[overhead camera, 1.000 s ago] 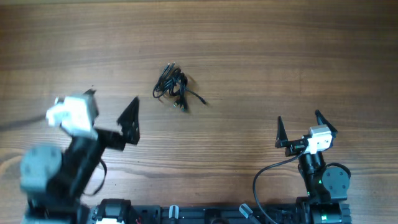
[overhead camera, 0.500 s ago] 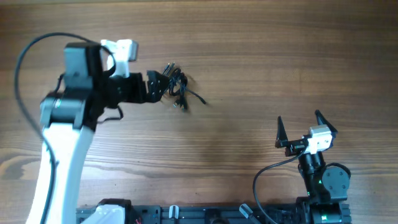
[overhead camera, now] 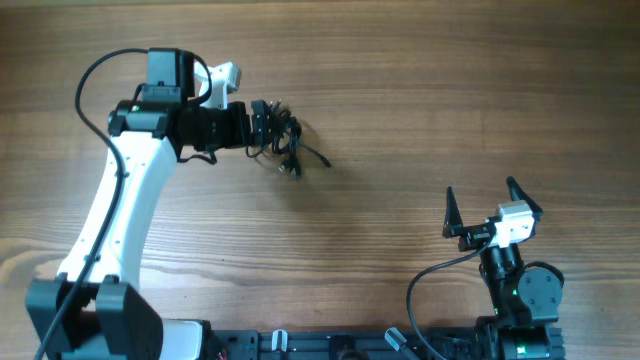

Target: Untangle cables

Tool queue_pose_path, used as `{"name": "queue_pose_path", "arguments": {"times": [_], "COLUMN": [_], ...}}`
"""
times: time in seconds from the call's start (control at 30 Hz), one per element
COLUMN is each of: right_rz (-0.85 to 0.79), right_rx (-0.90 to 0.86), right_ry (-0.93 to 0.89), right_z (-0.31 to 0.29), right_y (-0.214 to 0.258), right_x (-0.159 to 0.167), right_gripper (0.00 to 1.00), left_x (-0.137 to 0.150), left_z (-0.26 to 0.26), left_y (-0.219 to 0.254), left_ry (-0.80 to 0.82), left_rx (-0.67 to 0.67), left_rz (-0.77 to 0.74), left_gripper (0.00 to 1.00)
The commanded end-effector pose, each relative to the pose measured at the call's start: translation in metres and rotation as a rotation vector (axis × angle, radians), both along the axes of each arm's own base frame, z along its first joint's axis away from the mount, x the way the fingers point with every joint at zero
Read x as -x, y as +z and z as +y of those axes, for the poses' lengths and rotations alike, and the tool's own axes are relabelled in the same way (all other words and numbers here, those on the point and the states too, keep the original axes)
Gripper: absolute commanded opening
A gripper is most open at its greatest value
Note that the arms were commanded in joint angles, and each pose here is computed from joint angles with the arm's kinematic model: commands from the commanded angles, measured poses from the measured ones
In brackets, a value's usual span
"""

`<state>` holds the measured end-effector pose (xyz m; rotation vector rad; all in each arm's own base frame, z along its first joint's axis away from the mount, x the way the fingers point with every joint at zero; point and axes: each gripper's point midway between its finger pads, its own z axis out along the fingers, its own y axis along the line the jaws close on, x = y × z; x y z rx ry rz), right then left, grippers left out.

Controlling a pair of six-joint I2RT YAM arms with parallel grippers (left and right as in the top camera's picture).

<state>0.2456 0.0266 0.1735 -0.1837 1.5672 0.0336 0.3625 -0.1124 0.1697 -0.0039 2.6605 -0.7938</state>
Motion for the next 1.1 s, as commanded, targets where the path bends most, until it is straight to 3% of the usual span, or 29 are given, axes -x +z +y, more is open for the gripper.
{"name": "queue_pose_path", "arguments": {"times": [0.0,1.07], "right_rz": [-0.009,-0.009], "right_rx": [0.009,0.009], "right_ry": [-0.011,-0.011], "right_z": [-0.0017,-0.0017], "right_y": [0.0017,0.0017], "right_x": [0.0,0.0], "right_gripper": [1.0,1.0], "left_x": [-0.0177,-0.0197], "left_z": [0.0106,0.0131], "left_y": [-0.0107,-0.0184], "left_ry": [0.132,0.155], "left_rx": [-0.028,-0.059], "left_rz": [0.039,0.052], "left_gripper": [1.0,1.0]}}
